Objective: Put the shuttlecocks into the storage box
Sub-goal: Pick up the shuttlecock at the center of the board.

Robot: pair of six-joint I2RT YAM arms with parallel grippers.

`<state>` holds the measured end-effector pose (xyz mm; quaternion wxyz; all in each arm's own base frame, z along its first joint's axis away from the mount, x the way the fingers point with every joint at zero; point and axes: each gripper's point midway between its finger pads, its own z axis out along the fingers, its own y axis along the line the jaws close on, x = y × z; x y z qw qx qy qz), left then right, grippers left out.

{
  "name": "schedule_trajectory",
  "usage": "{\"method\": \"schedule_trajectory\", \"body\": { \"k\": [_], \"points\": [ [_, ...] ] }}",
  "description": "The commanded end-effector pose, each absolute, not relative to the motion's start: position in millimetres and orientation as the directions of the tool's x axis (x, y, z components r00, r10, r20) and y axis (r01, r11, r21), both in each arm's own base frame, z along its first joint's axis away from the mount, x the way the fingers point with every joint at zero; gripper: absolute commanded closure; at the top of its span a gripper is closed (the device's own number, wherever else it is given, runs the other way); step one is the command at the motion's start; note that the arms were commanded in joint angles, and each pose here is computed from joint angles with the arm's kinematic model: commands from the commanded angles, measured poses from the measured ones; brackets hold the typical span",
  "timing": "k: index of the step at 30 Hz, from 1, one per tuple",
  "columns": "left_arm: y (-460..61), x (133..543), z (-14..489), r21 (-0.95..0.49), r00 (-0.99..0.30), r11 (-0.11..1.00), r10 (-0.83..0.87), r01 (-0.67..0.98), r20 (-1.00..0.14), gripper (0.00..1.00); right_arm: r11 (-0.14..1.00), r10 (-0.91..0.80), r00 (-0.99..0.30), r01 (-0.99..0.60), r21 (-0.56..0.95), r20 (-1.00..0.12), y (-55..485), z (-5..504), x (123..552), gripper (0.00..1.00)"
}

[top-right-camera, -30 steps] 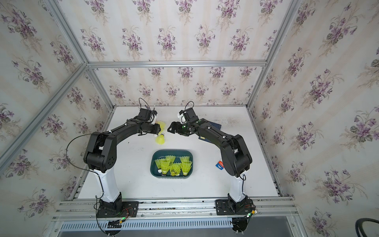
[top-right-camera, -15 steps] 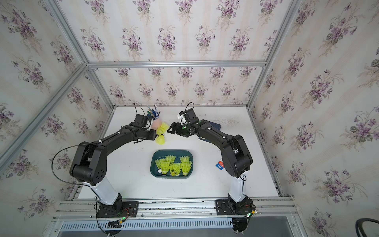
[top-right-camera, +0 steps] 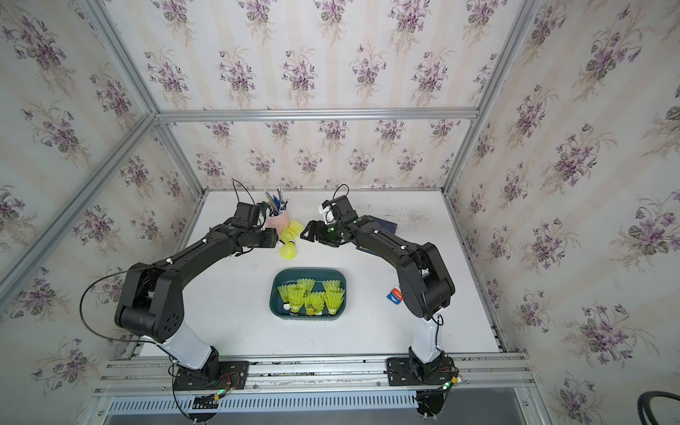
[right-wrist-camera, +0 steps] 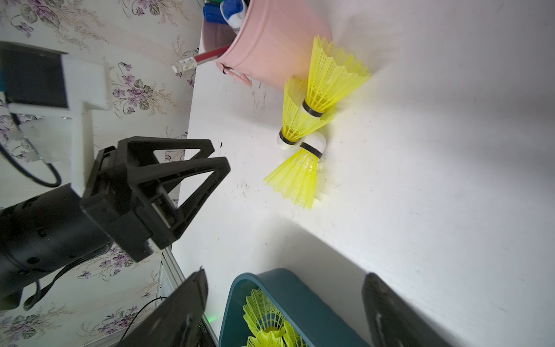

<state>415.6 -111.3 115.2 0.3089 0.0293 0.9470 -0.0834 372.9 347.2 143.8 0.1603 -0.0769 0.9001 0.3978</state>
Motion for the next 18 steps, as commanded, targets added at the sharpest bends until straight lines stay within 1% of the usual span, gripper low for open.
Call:
{"method": "schedule_trajectory", "body": {
  "k": [1,4,7,8,14,18],
  "points": [
    [-105,409,125,-0.148,-0.784,0.987,-0.043,0.063,-0.619,0.41,0.652,-0.017,-0.928,-0.292,0.699,-0.371,350,150,373,0.16],
    [-97,397,115,-0.156,-0.794,0.988,-0.076,0.023,-0.603,0.44,0.652,-0.015,-0.928,-0.292,0.700,-0.372,350,150,374,0.16],
    [-92,389,96,-0.179,-0.811,0.984,-0.112,-0.009,-0.574,0.44,0.649,-0.017,-0.927,-0.295,0.701,-0.375,351,149,375,0.17],
    [-90,389,92,-0.195,-0.812,0.981,-0.129,-0.019,-0.569,0.48,0.649,-0.016,-0.927,-0.294,0.701,-0.374,352,148,376,0.17],
    [-93,404,70,-0.281,-0.804,0.959,-0.187,-0.025,-0.565,0.50,0.648,-0.021,-0.931,-0.291,0.704,-0.366,358,139,384,0.17],
    [-106,418,63,-0.320,-0.801,0.947,-0.171,0.027,-0.574,0.50,0.648,-0.019,-0.933,-0.285,0.706,-0.359,362,137,390,0.17]
  ]
}}
